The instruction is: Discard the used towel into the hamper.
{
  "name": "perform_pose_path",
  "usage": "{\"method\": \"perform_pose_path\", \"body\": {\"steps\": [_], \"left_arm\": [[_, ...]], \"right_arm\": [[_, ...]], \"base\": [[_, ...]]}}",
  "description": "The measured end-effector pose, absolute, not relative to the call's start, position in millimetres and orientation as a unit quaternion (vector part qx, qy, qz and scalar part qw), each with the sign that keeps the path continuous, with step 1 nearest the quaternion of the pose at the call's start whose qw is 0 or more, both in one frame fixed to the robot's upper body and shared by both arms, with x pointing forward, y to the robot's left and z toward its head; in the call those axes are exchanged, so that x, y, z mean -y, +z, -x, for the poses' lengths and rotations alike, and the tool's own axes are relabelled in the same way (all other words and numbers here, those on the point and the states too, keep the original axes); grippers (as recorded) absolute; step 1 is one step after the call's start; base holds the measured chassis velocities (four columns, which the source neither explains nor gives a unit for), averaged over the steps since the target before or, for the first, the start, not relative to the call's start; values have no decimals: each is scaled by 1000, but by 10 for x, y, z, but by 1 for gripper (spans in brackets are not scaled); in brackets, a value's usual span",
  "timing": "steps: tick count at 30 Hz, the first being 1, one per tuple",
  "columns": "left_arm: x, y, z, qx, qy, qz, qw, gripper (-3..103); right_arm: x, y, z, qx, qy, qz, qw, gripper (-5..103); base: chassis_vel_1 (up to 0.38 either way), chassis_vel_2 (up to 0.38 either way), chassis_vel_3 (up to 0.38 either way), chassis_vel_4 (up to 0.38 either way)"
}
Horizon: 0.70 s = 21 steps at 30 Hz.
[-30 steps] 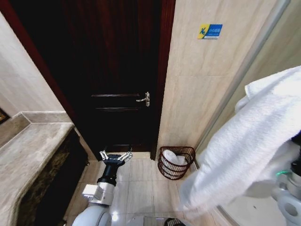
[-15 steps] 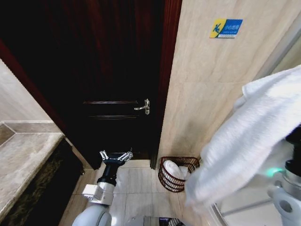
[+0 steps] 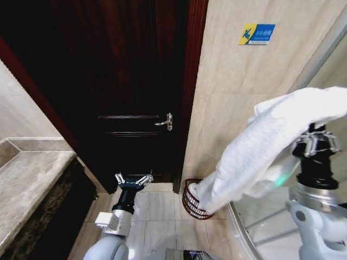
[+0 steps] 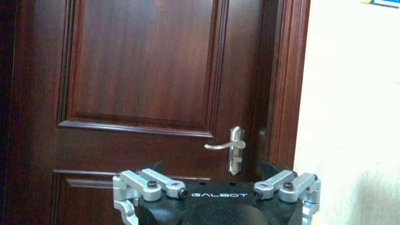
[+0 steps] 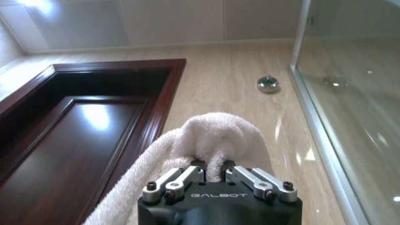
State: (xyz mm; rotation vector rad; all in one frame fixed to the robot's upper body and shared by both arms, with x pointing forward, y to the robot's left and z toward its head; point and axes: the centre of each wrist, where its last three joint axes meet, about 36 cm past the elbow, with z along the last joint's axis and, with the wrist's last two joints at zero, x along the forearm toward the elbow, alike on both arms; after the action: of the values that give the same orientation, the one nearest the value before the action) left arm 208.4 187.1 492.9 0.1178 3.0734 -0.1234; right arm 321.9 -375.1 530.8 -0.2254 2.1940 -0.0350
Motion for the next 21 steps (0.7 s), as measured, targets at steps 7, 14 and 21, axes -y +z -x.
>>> {"method": "perform_pose_path", "body": {"steps": [7, 14, 21], "left_arm": [[-1871, 4929, -2084, -998, -40, -38, 32, 100], [-1871, 4929, -2084, -998, -40, -38, 32, 100], [-1871, 4929, -2084, -998, -40, -38, 32, 100]], "right_arm": [[3802, 5230, -3333, -890, -8, 89, 446, 14], [3883, 5157, -3477, -891, -4, 88, 445, 14], [3934, 5074, -3570, -892, 3, 91, 442, 14]], "base": [[0, 0, 0, 0], [0, 0, 0, 0], [0, 0, 0, 0]]}}
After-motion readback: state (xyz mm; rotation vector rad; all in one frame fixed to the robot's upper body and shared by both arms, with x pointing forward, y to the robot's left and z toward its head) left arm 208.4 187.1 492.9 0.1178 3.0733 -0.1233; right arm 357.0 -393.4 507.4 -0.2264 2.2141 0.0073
